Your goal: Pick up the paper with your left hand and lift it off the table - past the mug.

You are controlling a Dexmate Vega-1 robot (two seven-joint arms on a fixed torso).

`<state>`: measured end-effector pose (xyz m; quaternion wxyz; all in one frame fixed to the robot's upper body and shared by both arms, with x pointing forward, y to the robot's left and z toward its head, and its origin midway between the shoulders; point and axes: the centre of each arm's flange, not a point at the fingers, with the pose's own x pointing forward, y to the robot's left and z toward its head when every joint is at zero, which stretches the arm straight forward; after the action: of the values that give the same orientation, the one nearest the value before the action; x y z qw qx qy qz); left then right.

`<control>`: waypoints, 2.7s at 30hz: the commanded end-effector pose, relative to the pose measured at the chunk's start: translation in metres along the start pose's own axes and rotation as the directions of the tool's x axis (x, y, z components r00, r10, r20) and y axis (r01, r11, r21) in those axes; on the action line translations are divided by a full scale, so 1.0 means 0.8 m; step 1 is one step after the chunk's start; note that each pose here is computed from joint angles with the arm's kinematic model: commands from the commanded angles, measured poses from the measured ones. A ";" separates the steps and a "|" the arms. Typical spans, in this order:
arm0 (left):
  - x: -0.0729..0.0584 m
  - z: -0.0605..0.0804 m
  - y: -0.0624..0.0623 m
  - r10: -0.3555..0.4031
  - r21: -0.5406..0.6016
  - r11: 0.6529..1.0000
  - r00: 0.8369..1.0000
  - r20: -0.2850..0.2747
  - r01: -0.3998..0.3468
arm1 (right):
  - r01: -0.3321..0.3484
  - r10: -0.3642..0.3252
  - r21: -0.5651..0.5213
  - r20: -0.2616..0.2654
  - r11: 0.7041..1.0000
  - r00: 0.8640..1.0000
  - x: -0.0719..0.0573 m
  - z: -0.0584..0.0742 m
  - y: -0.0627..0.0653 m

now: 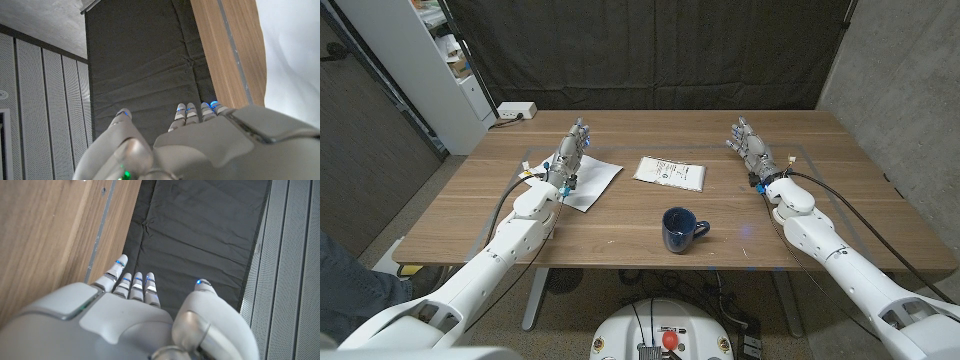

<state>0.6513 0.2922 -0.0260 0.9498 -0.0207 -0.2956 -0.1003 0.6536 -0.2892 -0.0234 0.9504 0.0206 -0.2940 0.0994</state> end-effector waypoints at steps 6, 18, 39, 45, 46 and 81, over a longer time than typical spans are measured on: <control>-0.005 0.005 0.006 0.003 0.022 1.000 1.000 0.000 -0.003 | -0.001 0.001 -0.002 -0.004 1.000 1.000 0.006 0.000 0.001; -0.009 0.020 0.011 -0.006 0.069 0.998 1.000 0.011 0.005 | 0.004 -0.004 0.001 -0.009 1.000 1.000 0.005 -0.004 -0.001; -0.023 0.030 0.019 0.042 0.172 0.984 0.997 0.063 -0.052 | 0.007 -0.007 0.005 -0.007 1.000 1.000 0.005 -0.005 -0.002; -0.030 0.032 0.020 0.054 0.194 0.978 0.995 0.087 -0.070 | 0.004 -0.004 0.004 -0.012 1.000 1.000 0.005 -0.007 -0.001; -0.031 0.032 0.021 0.056 0.194 0.978 0.994 0.090 -0.072 | 0.004 -0.004 0.005 -0.012 1.000 1.000 0.005 -0.007 -0.001; -0.069 0.039 0.041 0.156 0.298 0.925 0.950 0.269 -0.236 | 0.011 -0.011 -0.003 -0.008 1.000 1.000 -0.005 -0.003 0.015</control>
<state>0.6036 0.3283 -0.0269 0.9111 0.0676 -0.4060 0.0208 0.6547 -0.2816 -0.0267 0.9522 0.0219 -0.2893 0.0960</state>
